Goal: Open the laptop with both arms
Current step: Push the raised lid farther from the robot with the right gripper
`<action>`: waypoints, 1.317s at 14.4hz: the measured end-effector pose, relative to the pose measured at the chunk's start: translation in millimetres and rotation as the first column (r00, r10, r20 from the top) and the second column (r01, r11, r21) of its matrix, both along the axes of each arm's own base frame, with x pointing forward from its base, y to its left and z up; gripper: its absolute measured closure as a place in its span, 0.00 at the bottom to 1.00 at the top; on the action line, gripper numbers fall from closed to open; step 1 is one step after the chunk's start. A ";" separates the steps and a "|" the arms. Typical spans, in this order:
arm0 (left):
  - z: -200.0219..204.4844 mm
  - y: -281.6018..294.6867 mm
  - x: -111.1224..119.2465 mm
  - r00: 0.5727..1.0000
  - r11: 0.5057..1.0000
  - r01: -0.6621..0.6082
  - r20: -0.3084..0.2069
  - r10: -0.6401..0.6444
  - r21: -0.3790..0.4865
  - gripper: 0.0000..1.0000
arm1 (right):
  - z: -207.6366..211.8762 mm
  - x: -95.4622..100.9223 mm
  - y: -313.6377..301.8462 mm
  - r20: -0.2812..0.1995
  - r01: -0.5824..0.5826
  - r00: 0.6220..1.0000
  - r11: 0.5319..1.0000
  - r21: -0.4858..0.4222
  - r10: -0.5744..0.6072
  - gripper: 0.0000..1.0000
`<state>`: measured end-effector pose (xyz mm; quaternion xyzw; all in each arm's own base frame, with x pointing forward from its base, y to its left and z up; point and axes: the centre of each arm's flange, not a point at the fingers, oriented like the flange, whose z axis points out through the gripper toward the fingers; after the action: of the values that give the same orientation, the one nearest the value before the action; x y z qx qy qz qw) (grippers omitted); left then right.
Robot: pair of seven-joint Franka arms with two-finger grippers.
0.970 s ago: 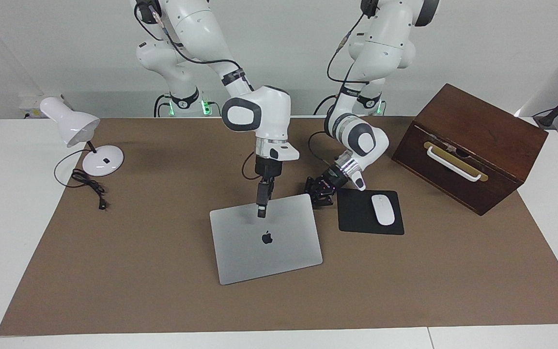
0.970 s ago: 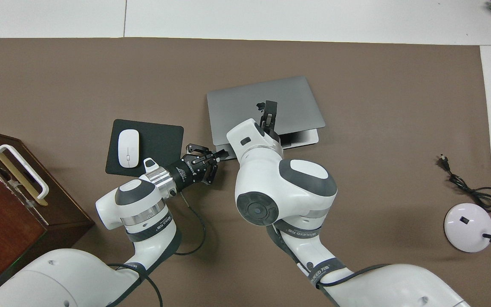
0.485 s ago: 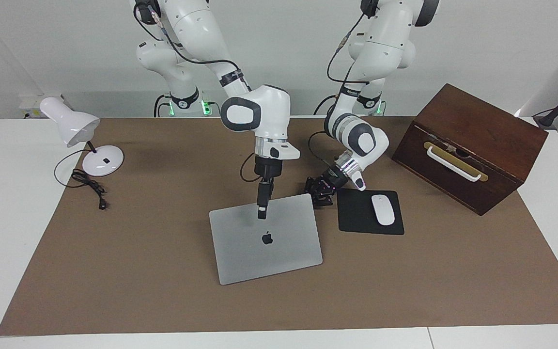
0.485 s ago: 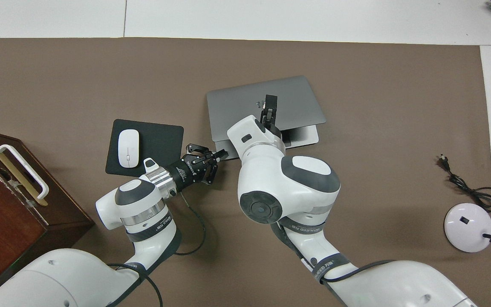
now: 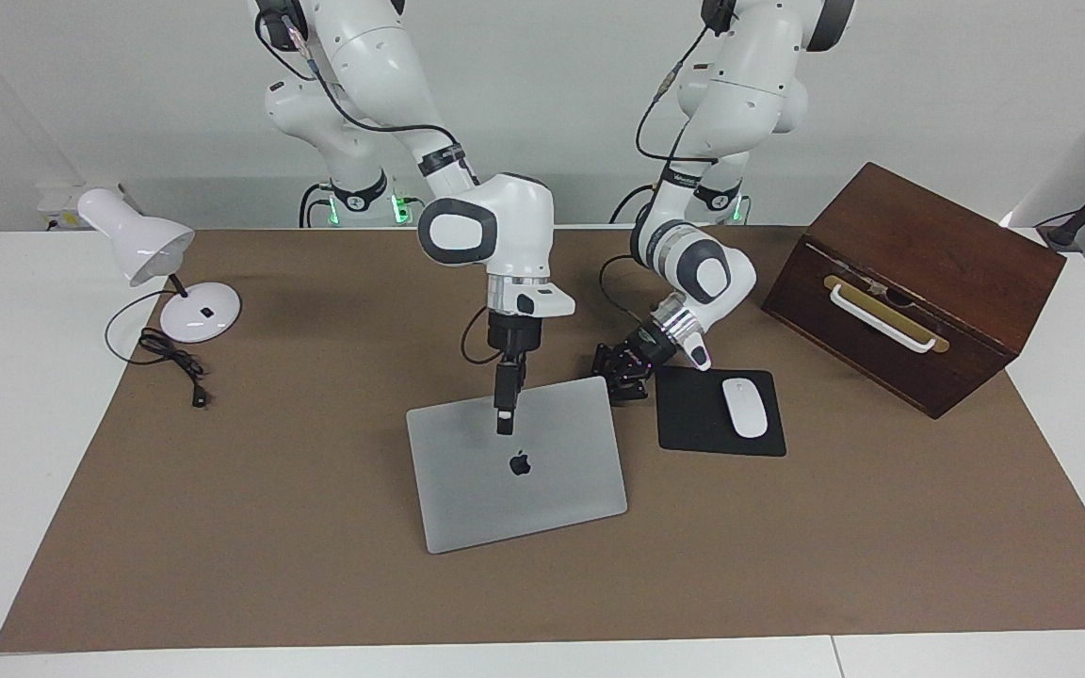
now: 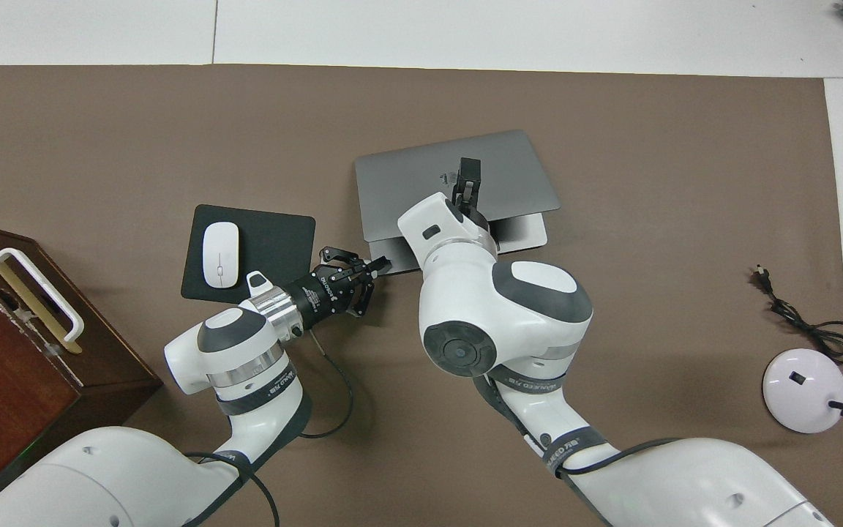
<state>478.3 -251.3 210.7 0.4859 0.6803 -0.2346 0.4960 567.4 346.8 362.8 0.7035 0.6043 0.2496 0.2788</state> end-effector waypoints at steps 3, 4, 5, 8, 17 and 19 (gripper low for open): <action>0.0 0.0 0.0 1.000 1.000 0.000 0.000 0.000 0.000 0.99 | 7.7 3.0 3.1 0.014 -0.005 1.000 1.000 0.005 0.005 0.00; 0.0 0.0 0.0 1.000 1.000 0.000 0.000 0.000 0.000 0.99 | 9.4 3.9 4.1 0.018 -0.007 1.000 1.000 0.006 0.007 0.00; -0.1 0.0 -0.1 1.000 1.000 0.000 0.000 0.000 0.000 0.99 | 10.2 4.3 5.1 0.020 -0.009 1.000 1.000 0.007 0.009 0.00; -0.1 0.0 -0.1 1.000 1.000 0.000 0.000 0.000 0.000 0.99 | 12.9 5.5 8.4 0.026 -0.013 1.000 1.000 0.010 0.013 0.00; -0.1 0.1 -0.1 1.000 1.000 0.000 0.000 0.000 -0.001 0.99 | 31.6 14.8 12.7 0.060 -0.027 0.998 1.000 0.014 0.026 0.00; -0.2 0.1 0.0 1.000 1.000 0.000 0.000 0.000 -0.001 0.99 | 33.8 17.5 13.1 0.066 -0.027 0.998 0.999 0.019 0.026 0.00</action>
<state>478.3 -251.2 210.5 0.4855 0.6802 -0.2348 0.4965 584.9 359.9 396.7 0.6896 0.6015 0.2820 0.2881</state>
